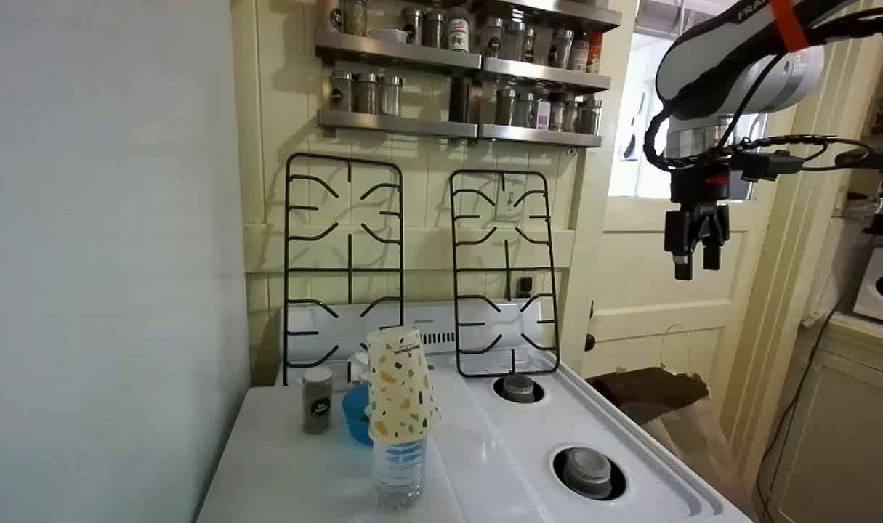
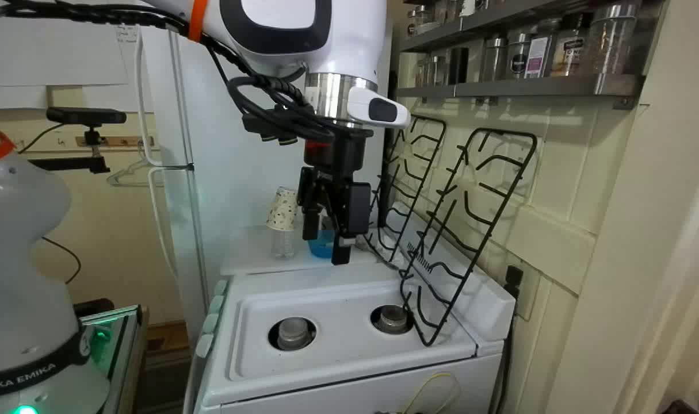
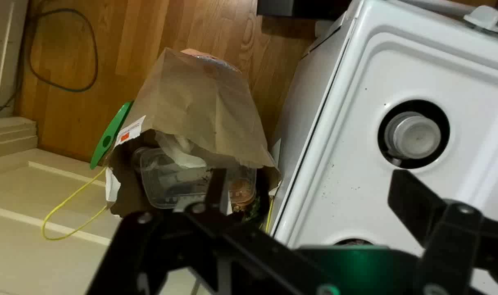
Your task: Hang the cup on the black object
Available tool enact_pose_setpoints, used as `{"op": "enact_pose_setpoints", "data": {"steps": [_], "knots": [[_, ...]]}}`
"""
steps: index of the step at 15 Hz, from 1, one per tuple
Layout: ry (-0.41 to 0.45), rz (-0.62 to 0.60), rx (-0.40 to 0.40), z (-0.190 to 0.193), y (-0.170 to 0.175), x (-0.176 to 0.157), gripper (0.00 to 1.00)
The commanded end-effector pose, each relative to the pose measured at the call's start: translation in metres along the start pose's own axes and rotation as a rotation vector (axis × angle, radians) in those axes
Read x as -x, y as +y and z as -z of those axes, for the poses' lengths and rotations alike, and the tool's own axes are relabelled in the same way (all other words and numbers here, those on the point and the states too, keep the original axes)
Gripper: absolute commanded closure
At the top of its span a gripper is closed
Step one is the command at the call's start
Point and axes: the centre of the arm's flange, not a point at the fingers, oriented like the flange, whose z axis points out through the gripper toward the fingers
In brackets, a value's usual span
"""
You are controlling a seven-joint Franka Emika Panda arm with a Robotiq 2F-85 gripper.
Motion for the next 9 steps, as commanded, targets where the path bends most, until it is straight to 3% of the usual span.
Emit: {"op": "enact_pose_setpoints", "data": {"steps": [1,3,4,5,9], "knots": [[0.0,0.0,0.0,0.0,0.0,0.0,0.0],[0.012,-0.058,0.019,-0.001,0.002,-0.002,0.0],[0.147,-0.018,-0.044,0.006,-0.009,-0.008,0.0],[0.181,-0.024,-0.072,0.012,-0.021,-0.014,0.0],[0.356,0.073,-0.194,0.056,-0.128,-0.037,0.0]]}}
